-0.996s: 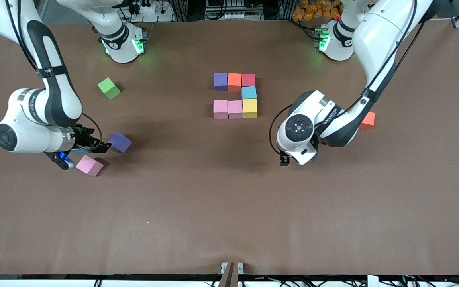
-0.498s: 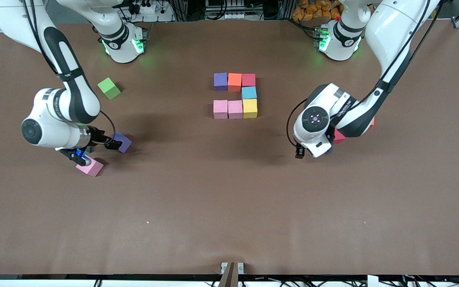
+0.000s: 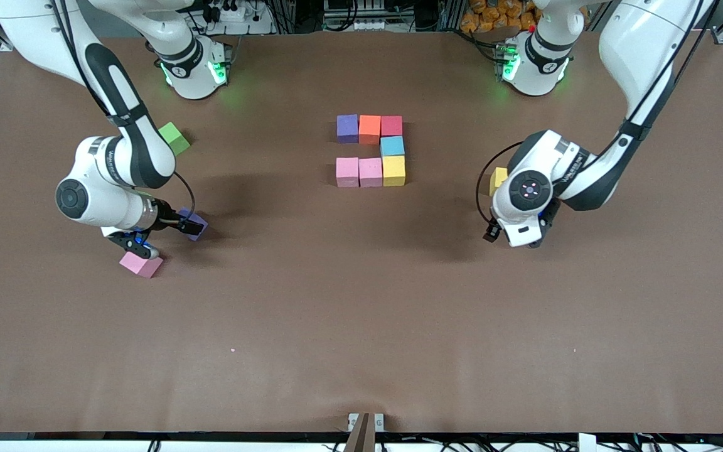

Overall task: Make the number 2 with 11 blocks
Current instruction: 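Grasp the blue cube with the right gripper while the left gripper grasps hot-pink, then carry the blue cube with the right gripper toward the lavender cube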

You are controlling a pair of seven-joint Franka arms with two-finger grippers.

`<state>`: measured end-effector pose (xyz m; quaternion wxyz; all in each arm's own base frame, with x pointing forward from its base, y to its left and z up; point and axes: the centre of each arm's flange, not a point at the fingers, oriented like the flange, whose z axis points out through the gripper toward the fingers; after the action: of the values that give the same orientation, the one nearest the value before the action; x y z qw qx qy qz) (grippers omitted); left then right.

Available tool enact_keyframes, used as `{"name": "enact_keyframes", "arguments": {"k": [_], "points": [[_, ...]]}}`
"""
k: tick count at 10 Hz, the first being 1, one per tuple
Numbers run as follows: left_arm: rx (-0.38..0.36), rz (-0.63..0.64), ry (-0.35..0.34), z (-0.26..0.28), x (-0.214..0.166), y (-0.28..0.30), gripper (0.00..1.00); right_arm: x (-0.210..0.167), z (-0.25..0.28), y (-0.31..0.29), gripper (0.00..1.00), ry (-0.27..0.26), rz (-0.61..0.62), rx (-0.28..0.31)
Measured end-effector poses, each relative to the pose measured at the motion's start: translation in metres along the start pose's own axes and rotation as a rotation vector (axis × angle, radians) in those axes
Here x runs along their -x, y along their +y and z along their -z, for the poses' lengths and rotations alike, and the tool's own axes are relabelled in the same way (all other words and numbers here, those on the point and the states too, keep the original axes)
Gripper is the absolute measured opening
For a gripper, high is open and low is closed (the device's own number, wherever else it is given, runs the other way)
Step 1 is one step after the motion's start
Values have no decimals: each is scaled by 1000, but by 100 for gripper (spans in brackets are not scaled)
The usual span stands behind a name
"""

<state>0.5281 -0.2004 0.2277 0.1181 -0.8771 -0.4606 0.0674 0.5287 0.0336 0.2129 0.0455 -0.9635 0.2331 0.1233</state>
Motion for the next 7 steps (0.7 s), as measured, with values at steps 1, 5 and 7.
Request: {"name": "enact_keyframes", "arguments": {"k": [1,5,7], "points": [[-1,-71,-6,-1,-13,-4,100,1,-3,2,100,2,6,1],[-7,-354,-14,-5,-19,-8,100,0,-4,5,93,9,17,0],[-19,-483,-19,-7,-18,-10,100,-1,-7,7,79,11,13,0]]}}
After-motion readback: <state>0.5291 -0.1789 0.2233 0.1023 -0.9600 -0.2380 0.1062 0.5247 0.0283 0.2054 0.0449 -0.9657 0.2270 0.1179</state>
